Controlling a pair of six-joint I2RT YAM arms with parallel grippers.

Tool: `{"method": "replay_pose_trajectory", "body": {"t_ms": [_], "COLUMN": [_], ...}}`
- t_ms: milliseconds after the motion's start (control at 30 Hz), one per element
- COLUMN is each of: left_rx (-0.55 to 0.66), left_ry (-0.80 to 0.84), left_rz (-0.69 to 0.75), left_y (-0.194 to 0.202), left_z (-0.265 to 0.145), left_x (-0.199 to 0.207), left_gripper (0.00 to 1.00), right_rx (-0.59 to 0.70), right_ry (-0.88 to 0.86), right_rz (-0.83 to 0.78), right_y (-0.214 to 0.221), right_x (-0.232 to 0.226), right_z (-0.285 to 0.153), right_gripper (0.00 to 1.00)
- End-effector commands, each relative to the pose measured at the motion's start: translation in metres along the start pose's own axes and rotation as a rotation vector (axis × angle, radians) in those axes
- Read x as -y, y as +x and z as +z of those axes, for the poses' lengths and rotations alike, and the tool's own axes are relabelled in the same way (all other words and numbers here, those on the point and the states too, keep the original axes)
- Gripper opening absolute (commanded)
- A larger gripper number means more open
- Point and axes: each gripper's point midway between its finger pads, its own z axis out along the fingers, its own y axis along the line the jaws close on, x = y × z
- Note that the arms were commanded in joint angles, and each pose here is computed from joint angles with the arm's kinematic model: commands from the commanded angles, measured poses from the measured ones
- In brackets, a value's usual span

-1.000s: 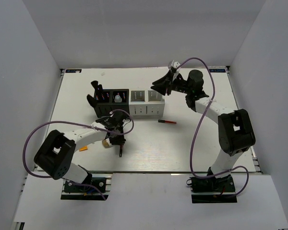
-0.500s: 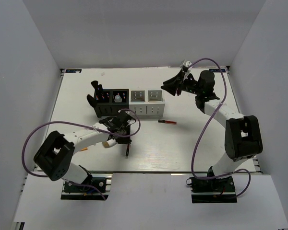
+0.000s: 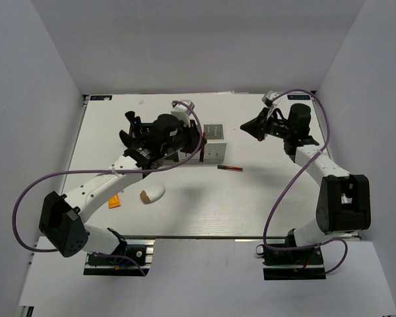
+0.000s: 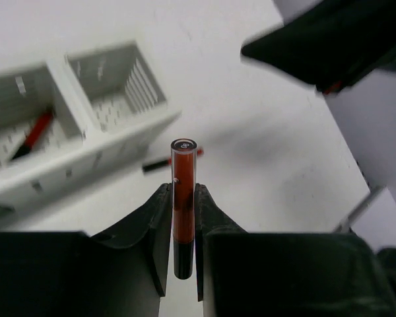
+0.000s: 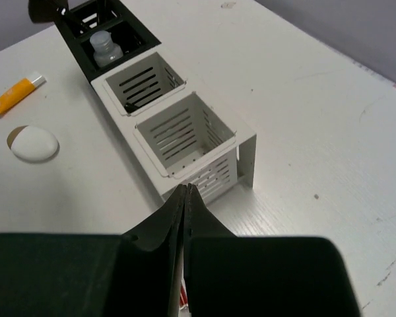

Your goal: Organize the makeup

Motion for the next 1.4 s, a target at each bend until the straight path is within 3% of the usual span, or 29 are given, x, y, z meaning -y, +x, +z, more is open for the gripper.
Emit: {"method": "replay_pose_trajectory", "body": {"t_ms": [0, 167, 400, 433, 467, 567, 833, 933, 967, 1067, 1167, 1367], "left_rx": [0.214, 0.381, 0.437, 0.433, 0.443, 0.444, 0.393, 0.382, 0.384, 0.391, 0.407, 0.473], "left_ry": [-0.010, -0.078, -0.262, -0.293, -0.305, -0.353, -0.436, -0.483, -0.501, -0.499, -0.488, -0.467], "left_rz": [0.149, 0.243, 0.312, 0.319, 0.321, 0.320, 0.324, 0.313, 0.307, 0.305, 0.299, 0.293], "left_y": [-0.061, -0.094, -0.101, -0.097, -0.096, -0.090, -0.071, -0.062, -0.064, -0.064, -0.071, -0.102], "left_z": [0.011, 0.026, 0.051, 0.057, 0.060, 0.068, 0.084, 0.083, 0.080, 0.078, 0.076, 0.062], "left_x": [0.004, -0.011, -0.052, -0.060, -0.064, -0.076, -0.099, -0.111, -0.117, -0.116, -0.112, -0.095], "left_gripper": [0.00, 0.00, 0.00, 0.00, 0.00, 0.00, 0.01, 0.18, 0.33, 0.53, 0.64, 0.71], "right_rx": [-0.003, -0.011, -0.034, -0.040, -0.048, -0.086, -0.128, -0.168, -0.182, -0.255, -0.302, -0.424], "right_ry": [-0.005, 0.000, -0.011, -0.011, -0.016, -0.022, -0.035, -0.079, -0.102, -0.183, -0.201, -0.260], "right_rz": [-0.042, -0.063, -0.055, -0.079, -0.091, -0.112, -0.116, -0.142, -0.156, -0.193, -0.227, -0.293], "right_y": [0.001, 0.006, 0.028, 0.030, 0.033, 0.042, 0.059, 0.070, 0.073, 0.093, 0.107, 0.140], "right_x": [-0.007, -0.011, -0.023, -0.023, -0.024, -0.025, -0.032, -0.036, -0.036, -0.045, -0.042, -0.039], "right_z": [-0.010, -0.020, -0.027, -0.028, -0.028, -0.032, -0.037, -0.039, -0.038, -0.041, -0.043, -0.048], "right_gripper": [0.00, 0.00, 0.00, 0.03, 0.12, 0.21, 0.36, 0.45, 0.46, 0.54, 0.58, 0.61]}}
